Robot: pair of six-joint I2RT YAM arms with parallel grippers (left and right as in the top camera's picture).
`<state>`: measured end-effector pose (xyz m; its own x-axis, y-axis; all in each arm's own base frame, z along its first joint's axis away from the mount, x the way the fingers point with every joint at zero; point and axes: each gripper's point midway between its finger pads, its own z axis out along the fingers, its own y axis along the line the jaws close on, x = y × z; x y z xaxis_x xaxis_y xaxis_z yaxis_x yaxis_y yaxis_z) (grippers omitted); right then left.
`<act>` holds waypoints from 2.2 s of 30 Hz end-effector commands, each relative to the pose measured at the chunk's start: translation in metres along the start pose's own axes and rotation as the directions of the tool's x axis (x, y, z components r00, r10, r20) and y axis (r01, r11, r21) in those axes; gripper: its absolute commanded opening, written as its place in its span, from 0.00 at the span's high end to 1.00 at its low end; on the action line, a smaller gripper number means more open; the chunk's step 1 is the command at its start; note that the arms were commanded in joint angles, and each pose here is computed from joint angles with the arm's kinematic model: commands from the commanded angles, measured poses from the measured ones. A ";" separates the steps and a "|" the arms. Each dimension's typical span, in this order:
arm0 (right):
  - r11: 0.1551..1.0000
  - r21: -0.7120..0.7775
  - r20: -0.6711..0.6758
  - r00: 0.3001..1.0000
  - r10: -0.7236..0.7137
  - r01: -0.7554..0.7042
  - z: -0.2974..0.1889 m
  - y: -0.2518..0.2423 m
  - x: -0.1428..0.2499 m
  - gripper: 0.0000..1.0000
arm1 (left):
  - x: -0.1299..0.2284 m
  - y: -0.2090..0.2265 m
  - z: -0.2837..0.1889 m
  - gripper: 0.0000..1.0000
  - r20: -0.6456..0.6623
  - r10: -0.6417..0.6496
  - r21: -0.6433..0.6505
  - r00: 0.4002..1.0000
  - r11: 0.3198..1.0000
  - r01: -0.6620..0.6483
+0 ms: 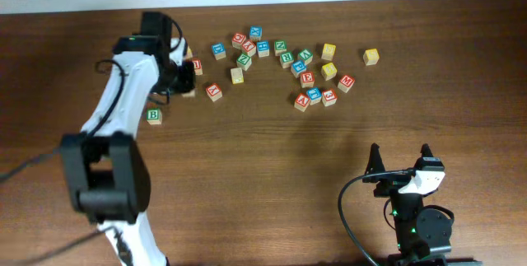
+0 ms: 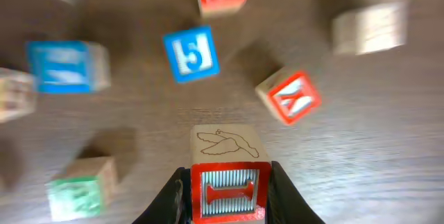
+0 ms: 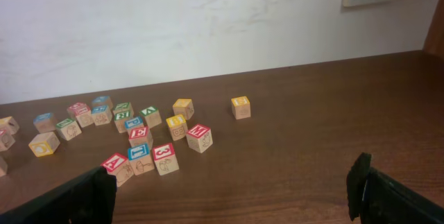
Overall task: Spell out ICRA
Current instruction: 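Close the left gripper on the 'I' block and lift it, then carry the 'I' block with the left gripper toward the open table center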
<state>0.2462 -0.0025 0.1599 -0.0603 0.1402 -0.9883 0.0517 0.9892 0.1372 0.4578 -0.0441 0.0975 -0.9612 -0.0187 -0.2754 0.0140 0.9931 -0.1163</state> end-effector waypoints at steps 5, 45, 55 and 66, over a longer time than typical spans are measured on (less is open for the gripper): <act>1.000 0.018 -0.003 1.000 -0.007 0.007 0.000 -0.004 0.002 0.02 | -0.025 0.028 -0.131 0.80 0.310 -0.096 -0.166 0.946 0.974 0.153; 1.000 0.018 -0.003 1.000 -0.007 0.007 0.000 -0.004 0.002 0.02 | 0.065 -0.017 -0.123 0.89 -0.011 -0.141 -0.064 0.990 0.988 0.140; 1.000 0.018 -0.003 1.000 -0.007 0.007 0.000 -0.004 0.002 0.02 | 0.114 -0.075 -0.068 0.88 -0.135 0.041 -0.039 0.990 0.998 -0.046; 1.000 0.018 -0.003 1.000 -0.007 0.007 0.000 -0.004 0.002 0.02 | 0.147 -0.131 -0.015 0.87 -0.097 0.222 0.029 0.970 0.975 -0.220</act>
<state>0.2462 -0.0025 0.1599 -0.0603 0.1402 -0.9883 0.0517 0.9892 0.1372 0.3166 -0.1612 0.0954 -0.9647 0.1888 -0.1836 0.2033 0.9771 -0.0632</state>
